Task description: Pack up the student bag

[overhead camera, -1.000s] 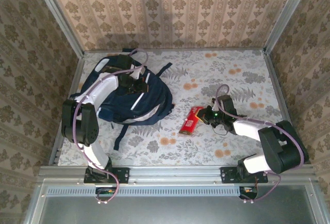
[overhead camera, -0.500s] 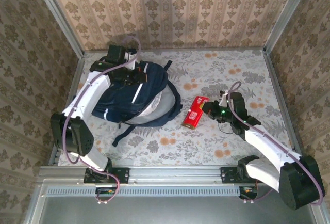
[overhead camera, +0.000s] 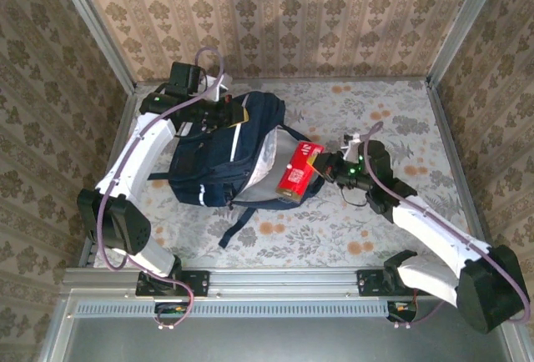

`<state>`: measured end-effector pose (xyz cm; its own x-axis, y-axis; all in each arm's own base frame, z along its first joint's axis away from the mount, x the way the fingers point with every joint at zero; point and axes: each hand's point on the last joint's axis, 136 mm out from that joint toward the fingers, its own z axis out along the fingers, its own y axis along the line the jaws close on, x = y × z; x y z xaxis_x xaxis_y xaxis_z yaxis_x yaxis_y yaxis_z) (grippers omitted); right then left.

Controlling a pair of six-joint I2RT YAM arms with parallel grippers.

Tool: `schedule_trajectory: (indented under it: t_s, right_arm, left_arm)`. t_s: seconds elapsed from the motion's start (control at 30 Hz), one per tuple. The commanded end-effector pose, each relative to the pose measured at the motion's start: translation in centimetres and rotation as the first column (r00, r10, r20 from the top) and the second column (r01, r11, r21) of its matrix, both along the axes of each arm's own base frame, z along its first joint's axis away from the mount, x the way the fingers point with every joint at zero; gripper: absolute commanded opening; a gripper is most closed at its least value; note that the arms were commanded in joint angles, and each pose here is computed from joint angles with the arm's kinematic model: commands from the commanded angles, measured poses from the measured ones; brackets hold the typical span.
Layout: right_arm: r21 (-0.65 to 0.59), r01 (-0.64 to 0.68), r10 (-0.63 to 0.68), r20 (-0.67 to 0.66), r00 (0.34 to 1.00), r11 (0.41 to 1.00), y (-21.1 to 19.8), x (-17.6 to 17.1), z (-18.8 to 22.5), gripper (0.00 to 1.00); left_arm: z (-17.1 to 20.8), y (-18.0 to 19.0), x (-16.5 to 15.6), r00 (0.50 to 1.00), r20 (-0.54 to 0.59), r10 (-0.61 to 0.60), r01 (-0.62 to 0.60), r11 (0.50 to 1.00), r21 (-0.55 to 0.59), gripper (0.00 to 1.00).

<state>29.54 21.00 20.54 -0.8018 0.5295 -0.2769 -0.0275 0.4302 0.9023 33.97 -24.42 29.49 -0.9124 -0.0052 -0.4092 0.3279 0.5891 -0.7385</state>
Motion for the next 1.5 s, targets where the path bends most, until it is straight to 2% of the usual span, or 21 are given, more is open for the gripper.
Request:
schedule_trajectory:
  t_s: [0.0, 0.2, 0.37, 0.57, 0.67, 0.77, 0.83, 0.93, 1.13, 1.27, 1.4, 1.47]
  right_arm:
    - [0.071, 0.007, -0.013, 0.086, 0.996, 0.997, 1.8, 2.1, 3.5, 0.00]
    - [0.111, -0.043, 0.030, 0.114, 0.993, 0.993, 6.4, 4.9, 4.8, 0.00]
    - [0.089, -0.025, 0.018, 0.077, 0.997, 0.996, 9.8, 8.5, 1.9, 0.02]
    - [0.186, -0.079, 0.075, 0.028, 0.997, 0.979, 16.5, 12.5, -1.1, 0.04]
    - [0.184, -0.092, 0.087, 0.036, 0.996, 0.979, 19.0, 13.7, -1.9, 0.11]
    - [0.140, -0.075, 0.072, 0.026, 0.997, 0.987, 19.5, 14.5, -2.8, 0.36]
    - [0.093, -0.077, 0.074, 0.044, 0.996, 0.993, 19.0, 14.3, -2.5, 0.47]
    - [-0.001, -0.044, 0.044, 0.075, 0.996, 0.999, 16.8, 13.3, -2.0, 0.56]
    - [-0.181, -0.011, 0.022, 0.055, 0.998, 0.983, 11.5, 9.9, -2.8, 0.55]
    - [-0.213, 0.028, -0.026, 0.011, 1.000, 0.977, 7.6, 8.0, -4.1, 0.54]
    - [-0.338, 0.148, -0.159, -0.007, 0.987, 0.929, 1.8, 6.1, -4.4, 0.47]
    - [-0.403, 0.196, -0.203, 0.027, 0.979, 0.894, -0.6, 5.0, -2.7, 0.43]
  left_arm:
    - [6.8, -1.5, -1.0, 0.986, 0.155, -0.066, 0.091, 0.983, -0.157, 0.00]
    - [7.0, -1.6, -1.3, 0.986, 0.148, -0.078, 0.103, 0.980, -0.171, 0.00]
    - [7.2, -1.8, -1.2, 0.986, 0.146, -0.075, 0.103, 0.976, -0.192, 0.00]
    - [7.1, -2.0, -1.1, 0.988, 0.136, -0.076, 0.103, 0.973, -0.205, 0.00]
    - [6.8, -2.0, -0.9, 0.989, 0.130, -0.073, 0.099, 0.974, -0.206, 0.00]
    - [6.6, -1.8, -0.7, 0.990, 0.127, -0.063, 0.088, 0.976, -0.200, 0.00]
    - [6.3, -1.5, -0.6, 0.991, 0.123, -0.053, 0.077, 0.977, -0.197, 0.00]
    - [5.4, -1.0, -0.1, 0.994, 0.107, -0.028, 0.048, 0.979, -0.197, 0.00]
    - [4.0, -0.8, 0.5, 0.997, 0.080, -0.001, 0.018, 0.978, -0.208, 0.00]
    - [3.4, -0.7, 0.9, 0.997, 0.072, 0.017, -0.001, 0.977, -0.212, 0.00]
    - [2.5, -0.9, 1.2, 0.998, 0.053, 0.026, -0.014, 0.976, -0.219, 0.00]
    - [2.2, -1.1, 1.2, 0.999, 0.043, 0.027, -0.017, 0.974, -0.224, 0.00]
